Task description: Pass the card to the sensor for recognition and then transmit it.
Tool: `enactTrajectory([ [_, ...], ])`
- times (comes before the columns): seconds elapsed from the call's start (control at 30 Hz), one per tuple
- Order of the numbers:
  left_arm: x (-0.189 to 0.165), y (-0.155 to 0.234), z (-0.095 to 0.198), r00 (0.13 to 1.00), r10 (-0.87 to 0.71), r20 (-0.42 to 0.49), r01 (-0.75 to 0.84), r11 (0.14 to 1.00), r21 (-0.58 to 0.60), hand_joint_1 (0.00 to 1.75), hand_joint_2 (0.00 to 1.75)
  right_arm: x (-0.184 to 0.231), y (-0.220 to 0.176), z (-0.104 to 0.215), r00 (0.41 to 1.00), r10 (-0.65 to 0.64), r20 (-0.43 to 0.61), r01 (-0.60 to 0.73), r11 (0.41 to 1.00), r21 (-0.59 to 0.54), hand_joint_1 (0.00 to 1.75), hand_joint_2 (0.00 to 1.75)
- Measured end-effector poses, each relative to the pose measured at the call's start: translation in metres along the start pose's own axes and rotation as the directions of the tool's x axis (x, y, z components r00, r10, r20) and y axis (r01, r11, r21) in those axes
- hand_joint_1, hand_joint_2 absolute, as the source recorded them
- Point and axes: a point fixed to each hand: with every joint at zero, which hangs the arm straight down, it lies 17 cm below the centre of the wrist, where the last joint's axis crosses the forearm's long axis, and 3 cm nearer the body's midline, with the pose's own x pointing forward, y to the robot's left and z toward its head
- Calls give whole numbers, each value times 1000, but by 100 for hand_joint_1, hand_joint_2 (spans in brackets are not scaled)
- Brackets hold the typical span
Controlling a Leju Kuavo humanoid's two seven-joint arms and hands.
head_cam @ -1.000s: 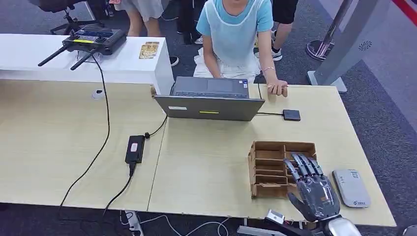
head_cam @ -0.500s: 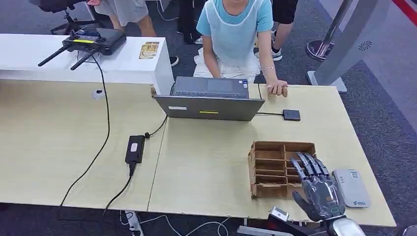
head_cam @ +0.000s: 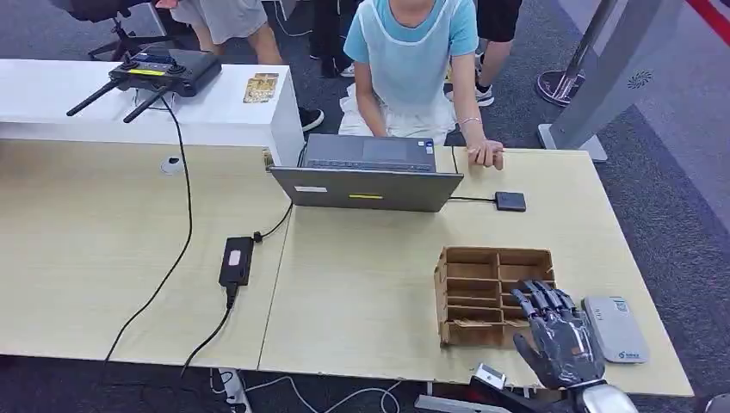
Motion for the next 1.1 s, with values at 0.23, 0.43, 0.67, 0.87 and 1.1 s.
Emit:
enactTrajectory([
  [0.23, 1, 0, 0, 1000, -23, 2, 23, 1000, 0, 0, 0, -1, 1, 0, 1000, -5, -4, 5, 1000, 4, 47, 175],
  [0.43, 2, 0, 0, 999, -35, 5, 35, 999, -2, 0, 0, -2, 1, 0, 1000, -4, -6, 4, 1000, 4, 47, 175],
  [0.67, 2, 1, 0, 999, -51, 6, 51, 999, -1, 0, 0, -4, 2, 1, 1000, -4, -14, 5, 1000, 9, 42, 175],
  [0.87, 3, 1, 0, 998, -55, 6, 55, 998, 0, 0, 0, -7, 3, 3, 1000, -3, -24, 4, 1000, 13, 42, 175],
  [1.1, 3, 2, 0, 998, -64, 7, 64, 998, 1, 0, 0, -9, 4, 4, 999, -5, -33, 5, 1000, 15, 47, 175],
])
